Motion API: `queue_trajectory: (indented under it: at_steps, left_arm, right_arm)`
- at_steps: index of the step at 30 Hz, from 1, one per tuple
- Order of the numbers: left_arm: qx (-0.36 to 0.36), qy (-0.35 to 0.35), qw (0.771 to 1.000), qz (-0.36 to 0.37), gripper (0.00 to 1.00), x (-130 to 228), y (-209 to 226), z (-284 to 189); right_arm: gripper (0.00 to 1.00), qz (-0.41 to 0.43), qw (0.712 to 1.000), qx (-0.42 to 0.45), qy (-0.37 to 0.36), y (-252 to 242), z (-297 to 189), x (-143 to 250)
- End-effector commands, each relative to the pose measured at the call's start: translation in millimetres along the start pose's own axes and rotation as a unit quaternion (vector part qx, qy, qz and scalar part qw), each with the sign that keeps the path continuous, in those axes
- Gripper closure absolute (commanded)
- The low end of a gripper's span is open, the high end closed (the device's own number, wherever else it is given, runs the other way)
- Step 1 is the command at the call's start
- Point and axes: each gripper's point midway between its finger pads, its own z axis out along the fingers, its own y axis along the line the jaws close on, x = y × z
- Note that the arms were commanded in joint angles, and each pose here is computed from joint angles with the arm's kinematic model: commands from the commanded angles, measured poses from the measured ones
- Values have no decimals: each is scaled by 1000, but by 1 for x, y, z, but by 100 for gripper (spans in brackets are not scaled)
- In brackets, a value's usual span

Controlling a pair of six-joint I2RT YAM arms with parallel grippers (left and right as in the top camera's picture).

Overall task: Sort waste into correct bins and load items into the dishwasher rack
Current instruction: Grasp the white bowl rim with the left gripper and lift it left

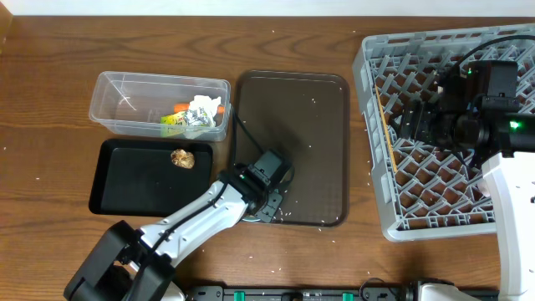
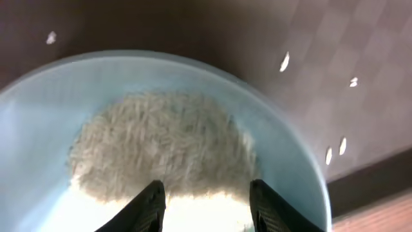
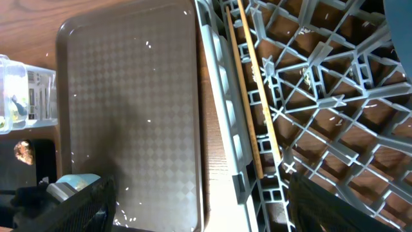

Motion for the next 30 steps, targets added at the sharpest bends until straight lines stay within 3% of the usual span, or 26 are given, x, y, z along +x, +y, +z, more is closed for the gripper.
queue_trajectory:
  at_steps: [1,7,12,24,30]
  left_arm:
    - [2,-49,999,2,56,-37,-5,-40]
    - [10,-58,998,-13,55,-51,-17,-72]
    - [15,-18,999,-31,55,-34,-24,-53]
    - [-10,117,993,7,56,5,-30,18]
    - [-27,105,994,11,88,-3,-25,16]
  right_arm:
    - [21,1,1000,2,-6,-2,-3,-4]
    - [21,1,1000,2,-6,-2,-3,-4]
    - [21,1,1000,3,-5,-2,-3,-3]
    - [21,1,1000,3,-5,-2,-3,-3]
    - [21,1,1000,3,-5,-2,-3,-3]
